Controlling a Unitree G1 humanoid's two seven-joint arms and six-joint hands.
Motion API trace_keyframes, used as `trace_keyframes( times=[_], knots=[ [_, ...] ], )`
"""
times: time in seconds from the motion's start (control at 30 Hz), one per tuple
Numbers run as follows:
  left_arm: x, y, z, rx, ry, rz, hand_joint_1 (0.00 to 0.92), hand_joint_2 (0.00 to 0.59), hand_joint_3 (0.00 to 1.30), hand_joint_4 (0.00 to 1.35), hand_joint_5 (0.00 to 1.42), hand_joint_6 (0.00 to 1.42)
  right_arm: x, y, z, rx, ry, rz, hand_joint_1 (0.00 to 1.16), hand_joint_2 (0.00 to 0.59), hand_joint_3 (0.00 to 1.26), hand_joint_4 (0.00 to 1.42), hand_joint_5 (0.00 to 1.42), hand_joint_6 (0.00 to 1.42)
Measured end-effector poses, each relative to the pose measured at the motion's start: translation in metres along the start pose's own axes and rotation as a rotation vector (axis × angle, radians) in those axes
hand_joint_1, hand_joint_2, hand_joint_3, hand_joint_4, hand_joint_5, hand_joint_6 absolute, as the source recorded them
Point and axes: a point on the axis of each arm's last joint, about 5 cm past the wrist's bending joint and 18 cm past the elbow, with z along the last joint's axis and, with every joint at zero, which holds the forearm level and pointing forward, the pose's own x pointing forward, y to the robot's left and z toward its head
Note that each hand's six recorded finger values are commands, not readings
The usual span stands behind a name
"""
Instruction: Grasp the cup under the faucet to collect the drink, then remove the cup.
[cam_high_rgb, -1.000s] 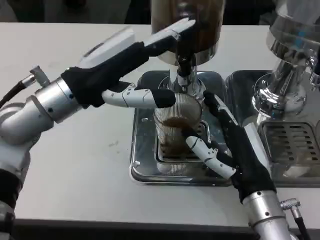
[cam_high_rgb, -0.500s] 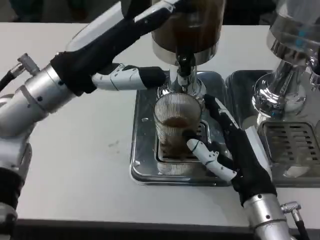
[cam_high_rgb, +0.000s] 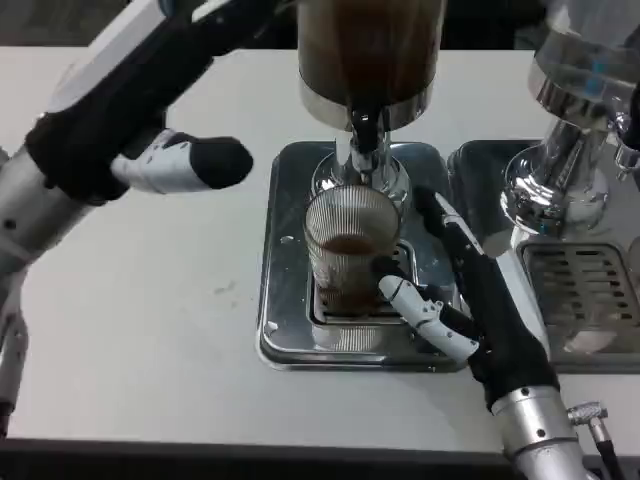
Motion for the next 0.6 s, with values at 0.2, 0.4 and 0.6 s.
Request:
trace_keyframes(
  times=[0.2,0.4,0.6],
  knots=[
    [-0.029,0.007,0.0043,0.046,0.087,0.064,0.009,0.063,0.12,0.05,0.13,0.13,0.000,-0.0014,0.0002,-0.002,-0.014,-0.008,0.53,0.261,0.03,0.02,0.05,0.08],
    [-0.055,0.007,0.0013,0.065,0.210,0.110,0.011,0.064,0.12,0.04,0.13,0.13,0.001,-0.0033,-0.0006,-0.004,-0.018,-0.011,0.53,0.258,0.02,0.02,0.04,0.07],
    [-0.076,-0.004,-0.0038,0.044,0.328,0.129,0.020,0.066,0.12,0.05,0.14,0.13,0.003,-0.0047,-0.0005,0.003,-0.023,-0.010,0.55,0.239,0.01,0.01,0.05,0.08]
  ],
)
